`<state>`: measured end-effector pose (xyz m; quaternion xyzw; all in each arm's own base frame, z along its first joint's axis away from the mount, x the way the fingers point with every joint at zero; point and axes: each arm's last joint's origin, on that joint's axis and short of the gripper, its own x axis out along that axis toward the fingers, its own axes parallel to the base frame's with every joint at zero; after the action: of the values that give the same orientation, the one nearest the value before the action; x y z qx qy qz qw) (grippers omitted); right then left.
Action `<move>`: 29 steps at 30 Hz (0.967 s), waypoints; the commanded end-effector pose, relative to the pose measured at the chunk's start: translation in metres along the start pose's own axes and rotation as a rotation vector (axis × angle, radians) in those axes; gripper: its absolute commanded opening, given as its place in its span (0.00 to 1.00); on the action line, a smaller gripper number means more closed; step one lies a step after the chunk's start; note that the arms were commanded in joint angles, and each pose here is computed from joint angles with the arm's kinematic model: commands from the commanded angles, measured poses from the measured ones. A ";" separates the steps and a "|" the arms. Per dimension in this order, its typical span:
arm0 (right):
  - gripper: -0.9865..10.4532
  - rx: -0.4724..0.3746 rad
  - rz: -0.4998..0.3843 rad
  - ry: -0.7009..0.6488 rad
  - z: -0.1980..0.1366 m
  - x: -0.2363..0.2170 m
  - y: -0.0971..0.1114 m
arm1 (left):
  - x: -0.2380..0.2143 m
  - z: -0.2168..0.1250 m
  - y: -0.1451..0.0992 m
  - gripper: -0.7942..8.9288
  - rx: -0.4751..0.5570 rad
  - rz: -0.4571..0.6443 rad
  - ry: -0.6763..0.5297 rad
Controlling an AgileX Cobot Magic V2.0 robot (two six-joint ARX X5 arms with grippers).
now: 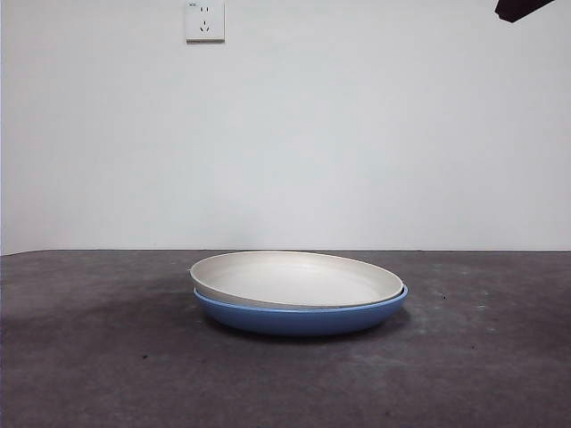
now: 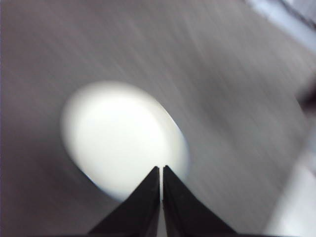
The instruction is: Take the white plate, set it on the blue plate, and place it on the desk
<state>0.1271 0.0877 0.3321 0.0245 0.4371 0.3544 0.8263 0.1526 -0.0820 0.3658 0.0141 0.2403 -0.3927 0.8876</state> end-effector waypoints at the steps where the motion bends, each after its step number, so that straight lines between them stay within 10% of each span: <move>1: 0.09 -0.021 0.006 -0.011 0.003 -0.001 0.002 | -0.029 0.010 0.001 0.09 0.117 0.093 -0.197; 7: 0.09 -0.021 0.006 -0.011 0.003 -0.001 0.002 | -0.079 -0.015 0.007 0.09 0.206 0.430 -0.536; 15: 0.09 -0.021 0.006 -0.011 0.003 -0.001 0.002 | -0.076 -0.085 0.016 0.09 0.151 0.791 -0.618; 29: 0.09 -0.021 0.006 -0.011 0.003 -0.001 0.002 | -0.026 -0.183 0.042 0.09 0.056 0.844 -0.478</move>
<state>0.1271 0.0876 0.3321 0.0246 0.4371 0.3543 0.8263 0.0914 0.0039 0.2080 0.0437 0.0004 0.0015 0.9990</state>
